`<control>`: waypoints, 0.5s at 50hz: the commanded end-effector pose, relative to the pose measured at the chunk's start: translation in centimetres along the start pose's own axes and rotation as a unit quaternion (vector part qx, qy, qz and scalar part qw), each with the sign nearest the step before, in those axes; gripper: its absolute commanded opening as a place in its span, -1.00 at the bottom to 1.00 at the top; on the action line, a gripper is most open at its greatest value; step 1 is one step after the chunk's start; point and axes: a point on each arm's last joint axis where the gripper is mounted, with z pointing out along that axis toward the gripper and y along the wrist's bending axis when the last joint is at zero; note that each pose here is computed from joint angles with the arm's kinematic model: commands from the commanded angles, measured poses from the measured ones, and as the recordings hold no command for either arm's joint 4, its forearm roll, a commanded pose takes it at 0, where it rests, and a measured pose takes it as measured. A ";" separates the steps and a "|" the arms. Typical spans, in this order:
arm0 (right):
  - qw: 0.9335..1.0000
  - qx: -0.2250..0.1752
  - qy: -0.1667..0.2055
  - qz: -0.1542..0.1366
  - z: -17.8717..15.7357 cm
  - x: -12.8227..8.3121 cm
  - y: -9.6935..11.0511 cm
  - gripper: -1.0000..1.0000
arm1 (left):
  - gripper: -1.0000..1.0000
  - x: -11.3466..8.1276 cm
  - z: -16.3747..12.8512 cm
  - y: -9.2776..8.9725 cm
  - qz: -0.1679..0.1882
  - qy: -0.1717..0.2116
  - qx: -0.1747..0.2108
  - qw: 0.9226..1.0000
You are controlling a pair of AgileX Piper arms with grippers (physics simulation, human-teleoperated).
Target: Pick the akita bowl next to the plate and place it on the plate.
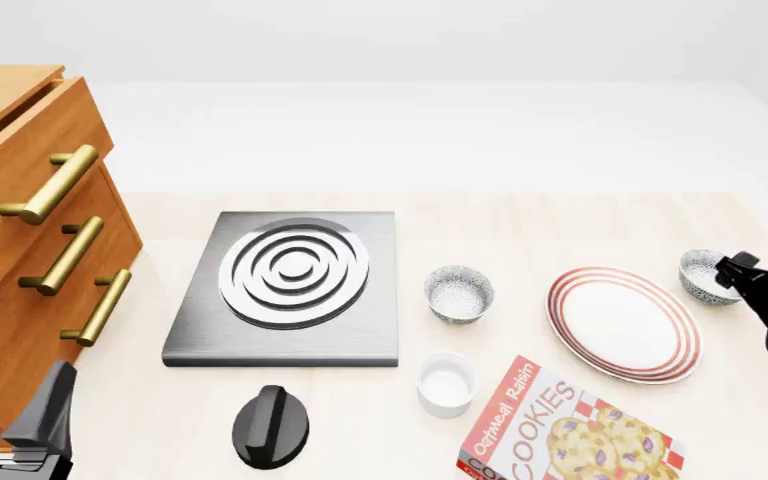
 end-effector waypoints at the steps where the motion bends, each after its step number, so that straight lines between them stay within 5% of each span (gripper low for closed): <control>1: 1.000 0.004 0.007 0.003 0.4 0.3 -0.2 1.00 | 1.00 0.0 0.0 0.0 0.000 0.000 0.000 1.000; 25: 1.000 0.006 0.018 0.005 1.1 1.0 -0.4 1.00 | 1.00 0.0 0.0 0.0 0.000 0.000 0.000 1.000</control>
